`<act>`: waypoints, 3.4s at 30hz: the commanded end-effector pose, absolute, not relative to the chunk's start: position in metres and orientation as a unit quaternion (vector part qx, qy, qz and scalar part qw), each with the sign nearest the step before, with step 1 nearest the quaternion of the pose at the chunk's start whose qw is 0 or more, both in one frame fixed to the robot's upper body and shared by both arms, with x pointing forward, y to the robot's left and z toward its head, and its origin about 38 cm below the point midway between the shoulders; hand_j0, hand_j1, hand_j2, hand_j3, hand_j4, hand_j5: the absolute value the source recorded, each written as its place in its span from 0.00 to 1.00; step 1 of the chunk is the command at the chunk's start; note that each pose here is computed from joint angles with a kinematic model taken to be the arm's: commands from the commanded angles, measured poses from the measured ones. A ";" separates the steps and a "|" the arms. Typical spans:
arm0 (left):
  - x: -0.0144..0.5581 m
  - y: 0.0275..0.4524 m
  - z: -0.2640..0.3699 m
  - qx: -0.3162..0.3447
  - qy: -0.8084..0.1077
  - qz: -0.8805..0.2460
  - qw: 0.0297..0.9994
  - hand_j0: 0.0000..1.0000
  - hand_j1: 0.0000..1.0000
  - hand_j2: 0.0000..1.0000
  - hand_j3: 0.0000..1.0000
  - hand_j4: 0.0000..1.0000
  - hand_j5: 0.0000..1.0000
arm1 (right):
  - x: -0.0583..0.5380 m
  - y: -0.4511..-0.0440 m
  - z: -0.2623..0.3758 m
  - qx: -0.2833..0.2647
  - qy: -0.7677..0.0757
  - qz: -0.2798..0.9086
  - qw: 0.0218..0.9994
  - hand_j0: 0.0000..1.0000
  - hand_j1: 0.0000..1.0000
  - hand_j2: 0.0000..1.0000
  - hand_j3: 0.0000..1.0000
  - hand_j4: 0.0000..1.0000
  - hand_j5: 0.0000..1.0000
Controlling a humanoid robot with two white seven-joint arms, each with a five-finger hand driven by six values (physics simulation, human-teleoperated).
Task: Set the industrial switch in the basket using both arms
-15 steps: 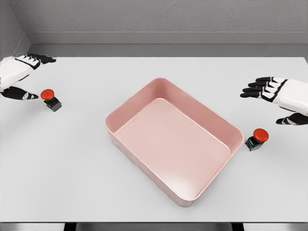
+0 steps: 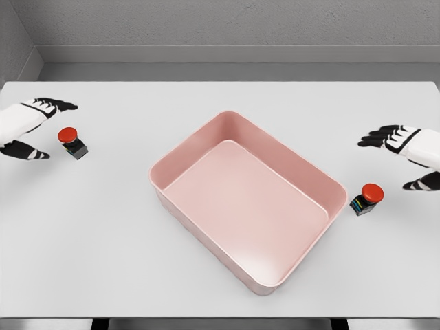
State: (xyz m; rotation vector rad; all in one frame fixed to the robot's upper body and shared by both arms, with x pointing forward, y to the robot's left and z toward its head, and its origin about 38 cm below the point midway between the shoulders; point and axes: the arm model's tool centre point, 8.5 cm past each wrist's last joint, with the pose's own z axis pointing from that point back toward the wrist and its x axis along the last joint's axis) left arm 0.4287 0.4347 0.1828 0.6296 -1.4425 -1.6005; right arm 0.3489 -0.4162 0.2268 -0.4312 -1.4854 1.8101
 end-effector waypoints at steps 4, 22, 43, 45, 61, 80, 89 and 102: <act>0.440 0.431 0.167 0.249 -0.565 -0.648 0.446 1.00 1.00 1.00 1.00 1.00 1.00 | 0.349 -0.433 0.203 -0.156 -0.580 0.674 0.430 1.00 1.00 1.00 1.00 1.00 1.00; 0.450 0.415 0.164 0.239 -0.558 -0.663 0.438 0.85 0.85 0.85 0.85 0.85 0.85 | 0.334 -0.417 0.158 -0.090 -0.587 0.647 0.479 1.00 1.00 1.00 1.00 1.00 1.00; 0.453 0.409 0.172 0.228 -0.555 -0.673 0.433 0.46 0.46 0.46 0.46 0.46 0.46 | 0.338 -0.407 0.152 -0.082 -0.589 0.650 0.473 0.76 0.76 0.76 0.76 0.76 0.76; 0.454 0.406 0.174 0.228 -0.557 -0.673 0.430 0.46 0.46 0.46 0.46 0.46 0.46 | 0.338 -0.407 0.152 -0.082 -0.589 0.651 0.472 0.72 0.72 0.72 0.72 0.72 0.72; 0.463 0.363 0.230 0.233 -0.609 -0.674 0.347 0.47 0.47 0.47 0.47 0.47 0.47 | 0.339 -0.409 0.154 -0.081 -0.581 0.658 0.471 0.50 0.50 0.50 0.50 0.50 0.50; 0.440 0.255 0.257 0.170 -0.680 -0.679 0.220 0.47 0.47 0.47 0.47 0.47 0.47 | 0.354 -0.418 0.209 -0.127 -0.603 0.657 0.435 0.45 0.45 0.45 0.45 0.45 0.45; 0.421 0.202 0.255 0.122 -0.701 -0.682 0.170 0.48 0.48 0.48 0.48 0.48 0.48 | 0.351 -0.395 0.232 -0.116 -0.625 0.662 0.397 0.45 0.45 0.45 0.45 0.45 0.45; 0.405 0.148 0.260 0.072 -0.709 -0.692 0.114 1.00 1.00 1.00 1.00 1.00 1.00 | 0.345 -0.353 0.252 -0.086 -0.658 0.666 0.341 0.45 0.45 0.45 0.45 0.45 0.45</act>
